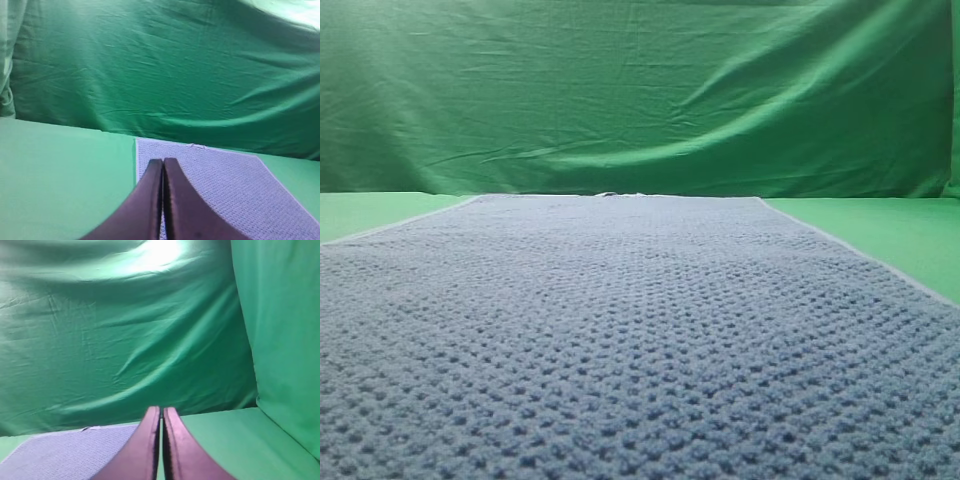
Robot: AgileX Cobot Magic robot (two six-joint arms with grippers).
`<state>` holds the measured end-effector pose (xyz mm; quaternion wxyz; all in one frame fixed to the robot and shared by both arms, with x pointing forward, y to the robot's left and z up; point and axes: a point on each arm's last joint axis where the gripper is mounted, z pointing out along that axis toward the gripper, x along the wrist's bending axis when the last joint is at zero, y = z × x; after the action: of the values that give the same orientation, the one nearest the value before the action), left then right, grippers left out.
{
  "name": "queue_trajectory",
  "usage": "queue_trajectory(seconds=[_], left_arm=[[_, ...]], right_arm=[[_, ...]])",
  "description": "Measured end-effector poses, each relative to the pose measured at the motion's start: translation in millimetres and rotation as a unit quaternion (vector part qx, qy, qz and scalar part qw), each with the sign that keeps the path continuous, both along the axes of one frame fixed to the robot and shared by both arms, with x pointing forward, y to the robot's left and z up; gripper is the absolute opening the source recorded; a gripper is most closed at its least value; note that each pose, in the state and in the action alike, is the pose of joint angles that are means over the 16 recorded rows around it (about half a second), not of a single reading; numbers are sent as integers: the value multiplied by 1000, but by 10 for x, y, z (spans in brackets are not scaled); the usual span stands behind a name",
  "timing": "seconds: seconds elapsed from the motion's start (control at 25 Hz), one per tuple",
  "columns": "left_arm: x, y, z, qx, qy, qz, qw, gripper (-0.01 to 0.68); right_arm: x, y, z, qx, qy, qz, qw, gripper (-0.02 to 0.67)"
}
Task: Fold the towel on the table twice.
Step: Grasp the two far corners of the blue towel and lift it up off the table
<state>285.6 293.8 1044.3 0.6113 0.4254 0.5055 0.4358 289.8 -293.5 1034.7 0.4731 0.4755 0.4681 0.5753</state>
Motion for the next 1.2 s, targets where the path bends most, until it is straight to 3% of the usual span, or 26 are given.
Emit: queue_trajectory(seconds=[0.4,0.72,0.88,1.2], left_arm=[[-7,-50,356,20,6,-25,999,0],[230,-118,491,25,92,-67,993,0],[463,-171,579,38,161,-97,981,0],[1080,-266,663,68,300,-135,942,0]], right_arm=[[93,29,405,3,56,12,998,0],[390,77,634,-34,151,27,988,0],[652,136,745,-67,230,48,970,0],[1321,315,776,-116,376,90,915,0]])
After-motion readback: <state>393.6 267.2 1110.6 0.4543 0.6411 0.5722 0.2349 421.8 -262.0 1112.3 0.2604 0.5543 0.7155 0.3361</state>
